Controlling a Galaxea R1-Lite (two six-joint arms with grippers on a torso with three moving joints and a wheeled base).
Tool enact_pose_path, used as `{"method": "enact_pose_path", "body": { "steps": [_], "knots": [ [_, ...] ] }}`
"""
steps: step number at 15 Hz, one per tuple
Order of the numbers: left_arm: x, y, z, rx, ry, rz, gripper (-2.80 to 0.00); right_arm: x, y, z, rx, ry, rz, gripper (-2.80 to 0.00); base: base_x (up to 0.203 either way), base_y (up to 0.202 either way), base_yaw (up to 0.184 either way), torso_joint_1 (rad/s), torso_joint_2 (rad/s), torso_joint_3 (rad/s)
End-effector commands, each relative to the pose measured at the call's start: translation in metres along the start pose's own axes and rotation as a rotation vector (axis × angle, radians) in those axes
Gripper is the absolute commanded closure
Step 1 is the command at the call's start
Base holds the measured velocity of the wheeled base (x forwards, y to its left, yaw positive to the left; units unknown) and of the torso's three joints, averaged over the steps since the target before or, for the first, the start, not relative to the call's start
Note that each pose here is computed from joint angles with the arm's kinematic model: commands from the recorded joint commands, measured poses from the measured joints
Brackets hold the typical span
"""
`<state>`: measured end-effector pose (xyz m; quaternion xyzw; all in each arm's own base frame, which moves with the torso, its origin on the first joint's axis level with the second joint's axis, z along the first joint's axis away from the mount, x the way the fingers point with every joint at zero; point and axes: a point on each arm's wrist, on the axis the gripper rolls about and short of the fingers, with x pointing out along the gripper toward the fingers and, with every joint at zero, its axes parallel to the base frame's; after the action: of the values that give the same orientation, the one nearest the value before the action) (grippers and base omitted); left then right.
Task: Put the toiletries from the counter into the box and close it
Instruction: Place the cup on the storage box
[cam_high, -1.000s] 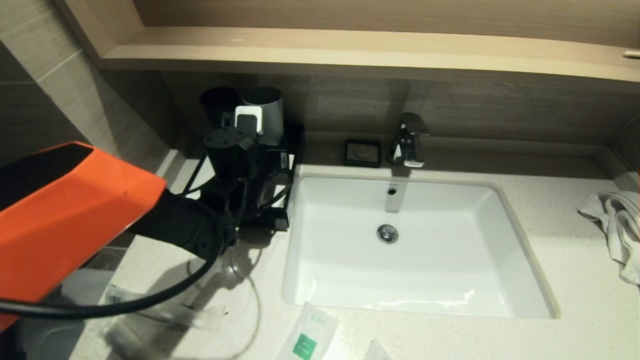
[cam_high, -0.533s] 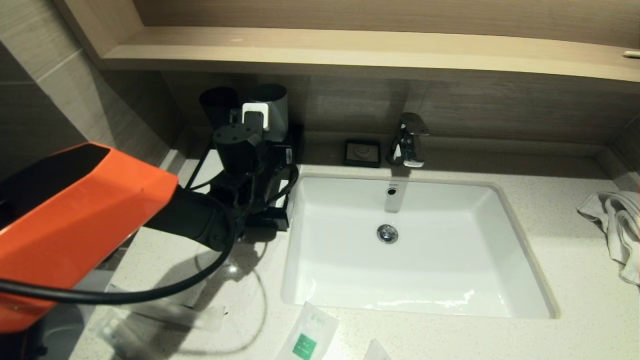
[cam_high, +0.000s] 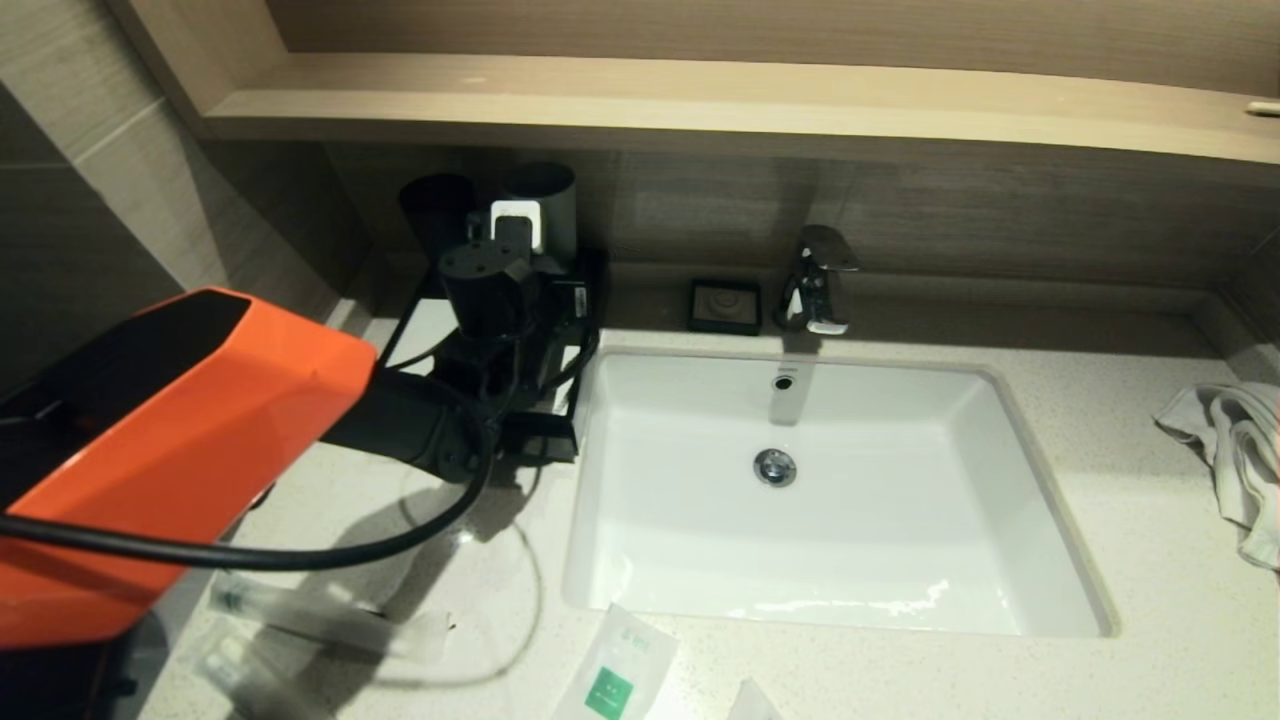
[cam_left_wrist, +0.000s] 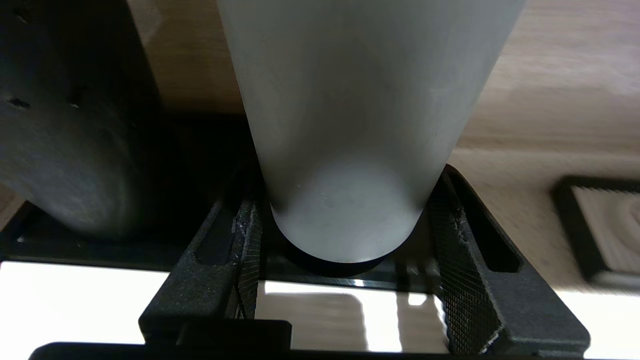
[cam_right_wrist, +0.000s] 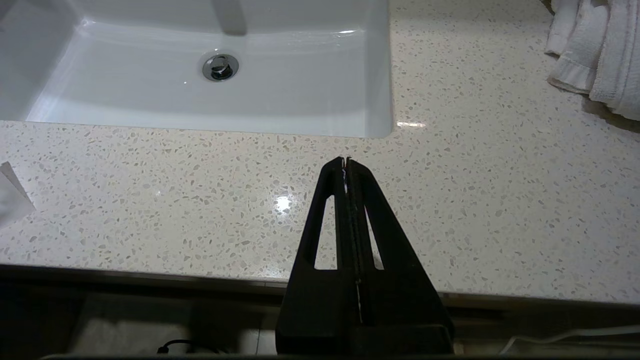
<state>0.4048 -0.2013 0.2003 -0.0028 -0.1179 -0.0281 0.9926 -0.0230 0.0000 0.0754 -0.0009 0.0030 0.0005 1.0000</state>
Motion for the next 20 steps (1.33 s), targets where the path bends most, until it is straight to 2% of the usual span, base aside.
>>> {"method": "enact_pose_path", "body": {
  "steps": [1, 6, 20],
  "knots": [
    [0.007, 0.003, -0.005, 0.0, -0.007, 0.016, 0.0, 0.0, 0.0, 0.0, 0.0, 0.0, 0.0, 0.0, 0.0, 0.0, 0.0, 0.0, 0.0, 0.0],
    [0.017, 0.011, -0.005, 0.002, -0.029, 0.041, 0.0, 0.0, 0.0, 0.0, 0.0, 0.0, 0.0, 0.0, 0.0, 0.0, 0.0, 0.0, 0.0, 0.0],
    [0.03, 0.006, -0.009, 0.006, -0.021, 0.038, 0.0, 0.0, 0.0, 0.0, 0.0, 0.0, 0.0, 0.0, 0.0, 0.0, 0.0, 0.0, 0.0, 0.0]
  ]
}}
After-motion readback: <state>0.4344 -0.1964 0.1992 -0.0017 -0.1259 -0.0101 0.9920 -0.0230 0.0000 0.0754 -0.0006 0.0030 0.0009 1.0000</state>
